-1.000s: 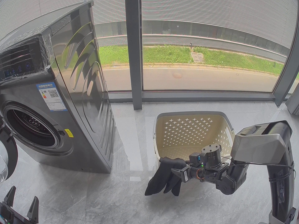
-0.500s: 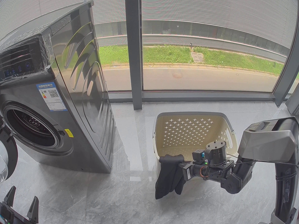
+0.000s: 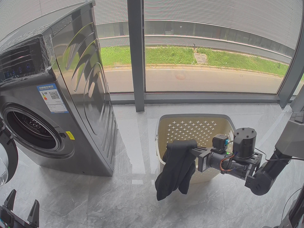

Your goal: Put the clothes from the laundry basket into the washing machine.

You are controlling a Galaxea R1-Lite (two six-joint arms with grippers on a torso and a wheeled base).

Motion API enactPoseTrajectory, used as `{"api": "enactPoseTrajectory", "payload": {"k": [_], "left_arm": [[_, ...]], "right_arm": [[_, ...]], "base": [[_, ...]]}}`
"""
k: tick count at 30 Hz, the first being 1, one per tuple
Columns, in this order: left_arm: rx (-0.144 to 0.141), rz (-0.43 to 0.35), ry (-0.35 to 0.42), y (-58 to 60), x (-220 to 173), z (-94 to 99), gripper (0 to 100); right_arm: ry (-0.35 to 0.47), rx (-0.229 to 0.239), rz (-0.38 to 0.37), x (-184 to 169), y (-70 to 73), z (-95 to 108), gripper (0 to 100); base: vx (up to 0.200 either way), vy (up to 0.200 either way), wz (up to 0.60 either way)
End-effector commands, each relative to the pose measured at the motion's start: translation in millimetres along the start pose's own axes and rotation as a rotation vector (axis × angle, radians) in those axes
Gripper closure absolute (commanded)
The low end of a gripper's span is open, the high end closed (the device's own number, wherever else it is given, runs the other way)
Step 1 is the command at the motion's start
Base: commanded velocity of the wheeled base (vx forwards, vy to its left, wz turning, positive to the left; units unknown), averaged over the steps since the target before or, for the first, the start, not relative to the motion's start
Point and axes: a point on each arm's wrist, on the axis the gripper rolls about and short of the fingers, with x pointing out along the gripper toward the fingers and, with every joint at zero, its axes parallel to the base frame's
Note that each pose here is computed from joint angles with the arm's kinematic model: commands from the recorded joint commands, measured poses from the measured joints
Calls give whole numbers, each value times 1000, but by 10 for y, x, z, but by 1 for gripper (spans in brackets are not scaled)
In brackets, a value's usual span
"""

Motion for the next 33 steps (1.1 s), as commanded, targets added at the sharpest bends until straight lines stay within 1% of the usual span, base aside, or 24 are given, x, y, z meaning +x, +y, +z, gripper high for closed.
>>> {"api": "enactPoseTrajectory", "payload": {"k": [1,7,10,13,15,17,19,21,25,28,33], "left_arm": [[0,1,0,2,0,-48,0],[0,0,0,3,0,-48,0],[0,0,0,3,0,-48,0],[0,0,0,3,0,-48,0],[1,0,-2,3,-1,-44,0],[1,0,-2,3,-1,-44,0],[1,0,-2,3,-1,-44,0],[3,0,-2,3,-1,-44,0],[3,-2,-2,2,-1,-44,0],[4,-2,-2,2,-1,-44,0],[3,-2,-2,2,-1,-44,0]], "right_arm": [[-217,77,39,-467,162,503,100],[-315,66,40,-852,175,713,100],[-376,57,58,-1024,222,820,100],[-392,56,59,-1088,227,836,100],[-391,49,52,-1117,220,828,100],[-394,17,40,-1109,206,836,100],[-384,-31,25,-1092,193,816,100],[-370,-45,13,-1079,181,783,100],[-353,-42,-29,-1039,162,746,100],[-345,-35,-74,-1035,150,722,100],[-340,-31,-99,-1030,143,709,100]], "base": [[0,0,0],[0,0,0],[0,0,0],[0,0,0],[0,0,0],[0,0,0],[0,0,0],[0,0,0],[0,0,0],[-200,0,0],[-200,0,0]]}}
